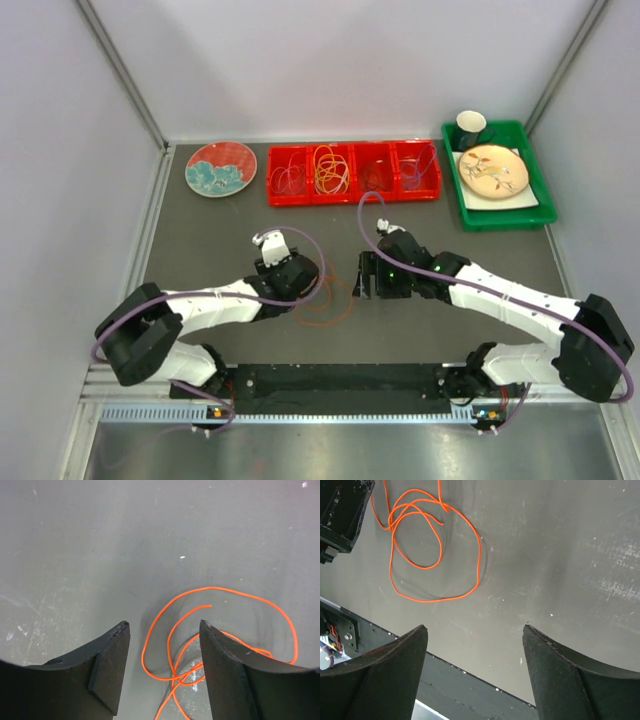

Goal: Untangle the cables

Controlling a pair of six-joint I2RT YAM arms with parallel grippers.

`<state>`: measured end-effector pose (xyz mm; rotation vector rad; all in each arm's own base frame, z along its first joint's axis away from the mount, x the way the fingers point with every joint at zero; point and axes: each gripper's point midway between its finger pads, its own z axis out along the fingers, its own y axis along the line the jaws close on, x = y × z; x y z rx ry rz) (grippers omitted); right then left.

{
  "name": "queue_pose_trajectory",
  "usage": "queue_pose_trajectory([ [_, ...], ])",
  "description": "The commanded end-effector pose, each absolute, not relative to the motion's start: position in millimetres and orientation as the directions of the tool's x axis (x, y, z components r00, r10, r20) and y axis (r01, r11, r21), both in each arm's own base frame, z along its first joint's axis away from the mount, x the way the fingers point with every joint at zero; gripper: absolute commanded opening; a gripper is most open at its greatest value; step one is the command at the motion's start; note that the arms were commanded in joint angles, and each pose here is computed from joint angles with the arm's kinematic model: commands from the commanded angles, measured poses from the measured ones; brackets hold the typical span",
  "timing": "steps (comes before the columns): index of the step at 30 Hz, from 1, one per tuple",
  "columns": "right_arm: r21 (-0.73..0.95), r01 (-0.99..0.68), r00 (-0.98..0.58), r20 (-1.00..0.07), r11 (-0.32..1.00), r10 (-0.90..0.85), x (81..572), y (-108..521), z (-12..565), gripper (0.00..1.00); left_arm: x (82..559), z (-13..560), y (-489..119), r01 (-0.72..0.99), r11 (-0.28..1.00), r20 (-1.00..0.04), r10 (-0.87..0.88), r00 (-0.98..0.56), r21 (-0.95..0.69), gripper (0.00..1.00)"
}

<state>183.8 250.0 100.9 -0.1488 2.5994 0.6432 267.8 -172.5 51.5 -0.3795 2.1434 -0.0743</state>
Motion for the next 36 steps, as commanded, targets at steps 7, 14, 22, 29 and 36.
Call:
queue_pose_trajectory([
  [7, 0.426, -0.210, -0.868, -0.496, 0.880, 0.033, 190, 252, 120, 0.75, 273, 43, -170, -0.313, 0.946, -0.777, -0.256, -0.576, -0.080, 0.59],
  [14, 0.420, -0.212, -0.865, -0.501, 0.883, 0.031, 191, 251, 119, 0.74, 276, 22, -166, -0.354, 0.935, -0.713, -0.249, -0.656, -0.001, 0.49],
  [22, 0.416, -0.213, -0.870, -0.493, 0.884, 0.022, 190, 252, 115, 0.73, 281, 9, -159, -0.377, 0.926, -0.666, -0.281, -0.691, 0.001, 0.00],
  [29, 0.491, -0.211, -0.900, -0.435, 0.846, 0.028, 180, 272, 101, 0.73, 279, 23, -163, -0.336, 0.935, -0.689, -0.318, -0.651, -0.114, 0.00],
  [36, 0.409, -0.263, -0.908, -0.411, 0.874, -0.081, 171, 302, 80, 0.73, 275, 38, -162, -0.302, 0.925, -0.713, -0.373, -0.594, -0.232, 0.00],
])
